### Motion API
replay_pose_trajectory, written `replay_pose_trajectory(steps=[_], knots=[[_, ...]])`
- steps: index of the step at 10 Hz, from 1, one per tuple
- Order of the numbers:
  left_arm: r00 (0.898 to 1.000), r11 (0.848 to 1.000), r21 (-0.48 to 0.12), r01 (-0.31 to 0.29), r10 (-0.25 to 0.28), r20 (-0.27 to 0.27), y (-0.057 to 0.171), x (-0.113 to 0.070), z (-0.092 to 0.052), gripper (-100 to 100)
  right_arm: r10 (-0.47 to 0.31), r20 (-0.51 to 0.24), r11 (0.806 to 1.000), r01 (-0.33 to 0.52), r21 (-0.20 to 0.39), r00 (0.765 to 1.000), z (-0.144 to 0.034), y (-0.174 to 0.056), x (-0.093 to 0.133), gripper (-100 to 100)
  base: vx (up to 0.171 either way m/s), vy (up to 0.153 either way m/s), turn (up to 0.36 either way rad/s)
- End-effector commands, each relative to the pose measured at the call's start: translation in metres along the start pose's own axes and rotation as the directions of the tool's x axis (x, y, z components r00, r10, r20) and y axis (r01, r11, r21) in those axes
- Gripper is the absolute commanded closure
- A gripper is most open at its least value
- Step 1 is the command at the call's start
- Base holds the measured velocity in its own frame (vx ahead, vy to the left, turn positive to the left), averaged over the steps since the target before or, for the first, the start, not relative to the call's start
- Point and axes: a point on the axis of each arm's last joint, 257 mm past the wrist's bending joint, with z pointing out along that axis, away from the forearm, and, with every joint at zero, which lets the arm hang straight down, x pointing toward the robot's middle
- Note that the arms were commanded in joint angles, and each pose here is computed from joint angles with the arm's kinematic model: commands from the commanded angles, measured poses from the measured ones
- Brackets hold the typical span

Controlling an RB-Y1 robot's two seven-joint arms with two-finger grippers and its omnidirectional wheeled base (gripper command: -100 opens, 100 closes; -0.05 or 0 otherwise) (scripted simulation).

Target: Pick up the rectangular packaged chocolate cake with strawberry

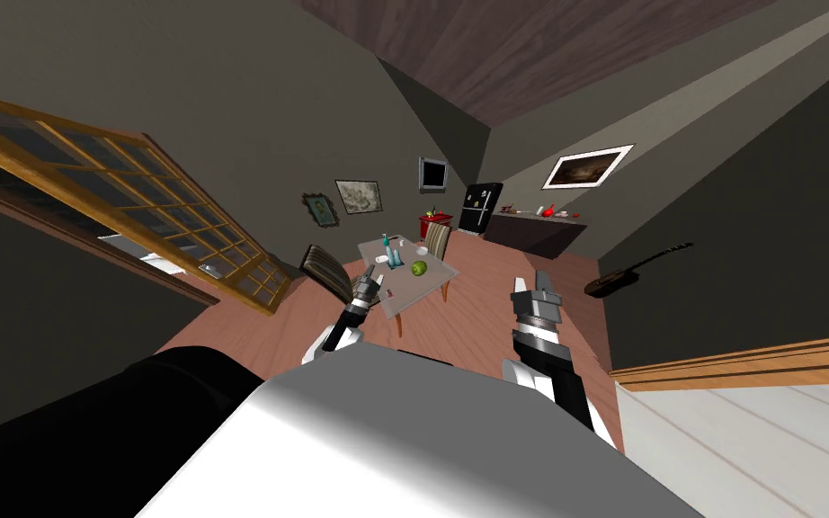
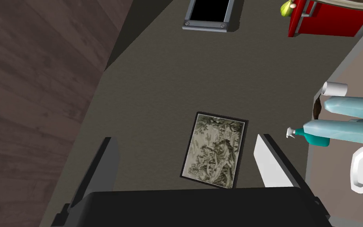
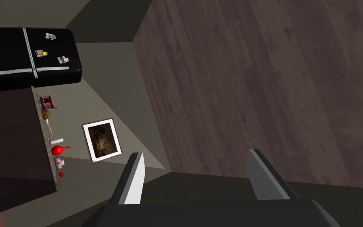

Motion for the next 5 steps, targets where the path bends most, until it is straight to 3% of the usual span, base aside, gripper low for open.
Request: replay_pose_trajectory(steps=[1,2,3,4,5], knots=[[1.0,0.999,-0.042,0.012,-0.013,-0.006,0.017,-0.003,-0.001,-100,0.0,0.0,1.0,0.0,0.0,1.0,0.0,0.0,0.0,0,-0.063,-0.01,-0.061],[0.999,0.994,-0.104,0.028,-0.03,-0.015,0.04,-0.004,-0.005,-100,0.0,0.0,1.0,0.0,0.0,1.0,0.0,0.0,0.0,0,-0.052,-0.026,-0.15],[0.999,0.994,-0.104,0.028,-0.03,-0.015,0.04,-0.004,-0.005,-100,0.0,0.0,1.0,0.0,0.0,1.0,0.0,0.0,0.0,0,-0.042,-0.022,-0.094],[0.999,0.985,-0.165,0.043,-0.047,-0.023,0.062,-0.005,-0.011,-100,0.0,0.0,1.0,0.0,0.0,1.0,0.0,0.0,0.0,0,-0.043,-0.023,-0.234],[0.999,0.985,-0.169,0.043,-0.047,-0.021,0.064,-0.006,-0.011,-100,0.0,0.0,1.0,0.0,0.0,1.0,0.0,0.0,0.0,0,-0.036,-0.015,-0.089]])
